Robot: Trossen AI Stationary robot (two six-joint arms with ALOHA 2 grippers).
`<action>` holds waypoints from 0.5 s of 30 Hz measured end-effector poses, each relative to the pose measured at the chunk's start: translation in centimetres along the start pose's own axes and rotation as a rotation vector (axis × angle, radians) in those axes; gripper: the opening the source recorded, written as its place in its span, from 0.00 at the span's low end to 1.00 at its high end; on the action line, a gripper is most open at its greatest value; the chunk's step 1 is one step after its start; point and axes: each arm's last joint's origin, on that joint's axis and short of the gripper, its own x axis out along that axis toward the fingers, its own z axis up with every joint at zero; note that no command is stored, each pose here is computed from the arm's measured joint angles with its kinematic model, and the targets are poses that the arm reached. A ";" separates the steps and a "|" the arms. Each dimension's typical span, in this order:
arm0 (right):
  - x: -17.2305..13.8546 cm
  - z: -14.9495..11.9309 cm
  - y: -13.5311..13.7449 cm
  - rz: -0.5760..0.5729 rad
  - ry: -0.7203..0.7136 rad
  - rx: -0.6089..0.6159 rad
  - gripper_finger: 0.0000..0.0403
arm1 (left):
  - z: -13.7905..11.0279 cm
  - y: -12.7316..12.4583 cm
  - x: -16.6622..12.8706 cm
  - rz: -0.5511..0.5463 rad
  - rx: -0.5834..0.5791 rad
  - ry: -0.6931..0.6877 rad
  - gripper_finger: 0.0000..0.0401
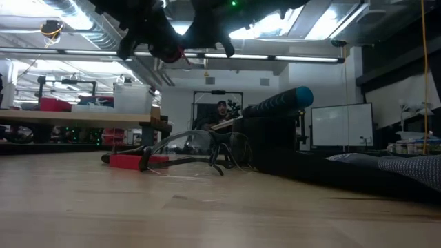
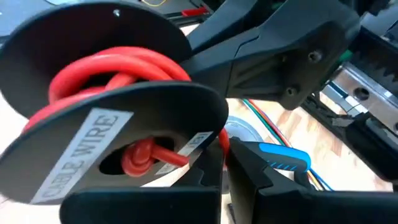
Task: Coil cords
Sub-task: Coil the red wire around the spool
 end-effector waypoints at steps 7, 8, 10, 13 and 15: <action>0.0 0.6 0.1 0.024 -0.056 0.038 0.01 | 0.0 0.0 0.0 0.003 0.041 0.004 0.01; 0.0 0.6 0.2 0.040 -0.057 0.041 0.01 | -0.1 0.0 0.0 0.003 0.053 0.005 0.02; 0.0 0.7 0.3 0.071 -0.065 0.047 0.01 | -0.1 0.0 0.0 0.002 0.068 0.008 0.04; -0.3 1.0 0.2 0.101 -0.064 0.059 0.01 | -0.1 0.0 0.0 -0.005 0.089 0.013 0.07; -0.6 1.4 0.1 0.119 -0.076 0.064 0.01 | -0.3 -0.1 -0.1 -0.005 0.097 0.023 0.07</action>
